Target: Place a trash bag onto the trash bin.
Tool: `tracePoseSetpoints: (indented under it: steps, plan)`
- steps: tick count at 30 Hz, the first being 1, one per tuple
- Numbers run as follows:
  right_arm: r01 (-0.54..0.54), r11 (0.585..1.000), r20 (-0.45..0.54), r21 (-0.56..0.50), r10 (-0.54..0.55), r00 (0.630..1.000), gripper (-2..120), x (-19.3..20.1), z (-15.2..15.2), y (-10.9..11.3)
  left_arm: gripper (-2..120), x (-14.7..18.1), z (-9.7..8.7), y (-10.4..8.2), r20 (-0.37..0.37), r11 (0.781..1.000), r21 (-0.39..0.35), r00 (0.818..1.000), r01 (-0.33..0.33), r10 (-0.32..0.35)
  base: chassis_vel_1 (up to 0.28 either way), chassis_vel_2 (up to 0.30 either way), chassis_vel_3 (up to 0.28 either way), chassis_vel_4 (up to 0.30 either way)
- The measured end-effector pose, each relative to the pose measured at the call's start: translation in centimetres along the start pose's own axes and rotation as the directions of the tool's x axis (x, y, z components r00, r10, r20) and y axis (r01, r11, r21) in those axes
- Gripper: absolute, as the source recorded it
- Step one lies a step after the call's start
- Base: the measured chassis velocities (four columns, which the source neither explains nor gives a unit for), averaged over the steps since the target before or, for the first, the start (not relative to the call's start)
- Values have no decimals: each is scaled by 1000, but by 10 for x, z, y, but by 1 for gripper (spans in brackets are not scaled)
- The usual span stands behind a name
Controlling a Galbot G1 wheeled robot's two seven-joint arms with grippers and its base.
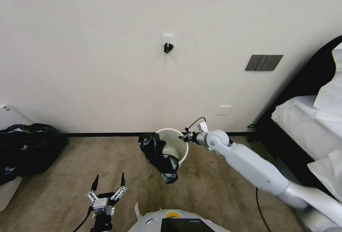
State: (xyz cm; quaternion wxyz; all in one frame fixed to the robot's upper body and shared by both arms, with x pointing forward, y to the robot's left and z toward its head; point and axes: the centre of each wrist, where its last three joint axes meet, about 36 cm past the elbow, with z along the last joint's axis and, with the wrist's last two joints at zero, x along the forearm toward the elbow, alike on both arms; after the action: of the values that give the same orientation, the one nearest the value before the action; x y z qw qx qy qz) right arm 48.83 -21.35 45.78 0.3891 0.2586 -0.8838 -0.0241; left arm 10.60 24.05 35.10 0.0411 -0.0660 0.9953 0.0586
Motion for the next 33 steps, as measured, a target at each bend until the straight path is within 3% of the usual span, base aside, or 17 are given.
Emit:
tracePoseSetpoints:
  steps: [8, 13, 19, 22, 33]
  plan:
    - [-100, 979, 54, -177, 112, 992, 7, 50, 29, 24, 100, -1, -4, -1, -3, 1000, 8, 1000, -17, 17, 0, 0, 0, 0]
    - [-143, 956, 59, -256, 163, 985, 7, 61, 54, 41, 100, -1, -3, -2, -10, 1000, 11, 1000, -21, 21, 0, 0, 0, 0]
    - [-185, 937, 68, -297, 213, 975, 7, 61, 70, 56, 100, -1, -3, -1, -11, 1000, 9, 1000, -25, 25, 0, 0, 0, 0]
    - [-212, 926, 80, -312, 248, 966, 7, 60, 83, 74, 100, 0, -3, 0, -13, 1000, 6, 1000, -18, 19, 0, 0, 0, 0]
    - [-190, 925, 94, -328, 232, 968, 7, 51, 112, 96, 100, 2, -2, -1, -18, 1000, 12, 1000, 0, 1, 0, 0, 0, 0]
